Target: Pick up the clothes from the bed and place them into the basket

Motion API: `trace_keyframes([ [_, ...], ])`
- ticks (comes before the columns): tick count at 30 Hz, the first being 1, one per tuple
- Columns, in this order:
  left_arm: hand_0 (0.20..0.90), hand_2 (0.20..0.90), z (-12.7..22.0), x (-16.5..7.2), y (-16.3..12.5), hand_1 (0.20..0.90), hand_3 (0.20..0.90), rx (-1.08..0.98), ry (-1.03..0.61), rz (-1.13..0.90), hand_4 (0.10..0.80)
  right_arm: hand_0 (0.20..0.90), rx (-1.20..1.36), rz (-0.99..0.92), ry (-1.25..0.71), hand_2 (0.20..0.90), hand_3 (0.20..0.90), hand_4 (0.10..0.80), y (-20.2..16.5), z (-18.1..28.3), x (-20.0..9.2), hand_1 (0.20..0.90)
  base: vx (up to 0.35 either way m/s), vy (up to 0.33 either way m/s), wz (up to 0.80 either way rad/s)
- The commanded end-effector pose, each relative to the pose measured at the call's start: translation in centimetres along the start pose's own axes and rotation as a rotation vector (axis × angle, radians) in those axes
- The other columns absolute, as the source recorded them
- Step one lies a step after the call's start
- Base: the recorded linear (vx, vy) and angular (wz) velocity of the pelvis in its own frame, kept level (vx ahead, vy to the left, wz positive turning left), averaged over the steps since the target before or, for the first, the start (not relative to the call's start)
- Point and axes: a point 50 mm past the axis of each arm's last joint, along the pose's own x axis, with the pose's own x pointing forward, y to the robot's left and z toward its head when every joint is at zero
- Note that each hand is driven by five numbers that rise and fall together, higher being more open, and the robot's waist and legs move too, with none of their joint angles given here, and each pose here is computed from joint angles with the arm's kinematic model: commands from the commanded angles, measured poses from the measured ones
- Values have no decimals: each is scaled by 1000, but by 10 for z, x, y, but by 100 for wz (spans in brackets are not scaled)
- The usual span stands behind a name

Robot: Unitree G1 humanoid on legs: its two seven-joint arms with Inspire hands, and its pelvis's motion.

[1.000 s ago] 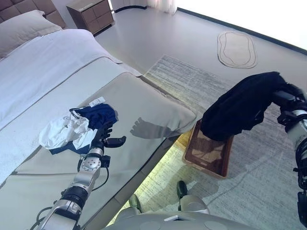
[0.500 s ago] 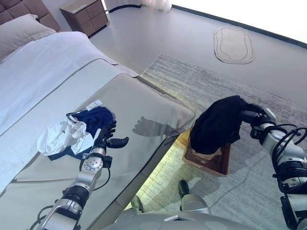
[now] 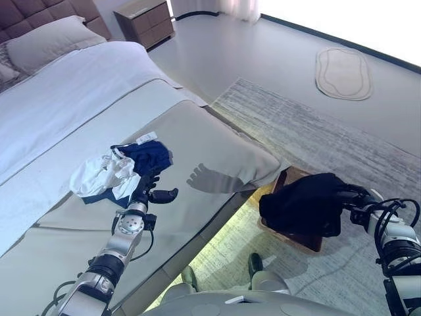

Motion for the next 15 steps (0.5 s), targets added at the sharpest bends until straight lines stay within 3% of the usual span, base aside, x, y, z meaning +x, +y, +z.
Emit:
trace_keyframes([
  [1, 900, 900, 52, 10, 22, 900, 900, 6, -216, 83, 800, 900, 4, -37, -226, 900, 900, 800, 3, 59, 0, 900, 6, 9, 11],
  [15, 900, 900, 34, 2, 24, 900, 900, 5, -177, 85, 800, 900, -81, -28, -211, 900, 900, 800, 6, 51, 0, 900, 33, -1, 6],
])
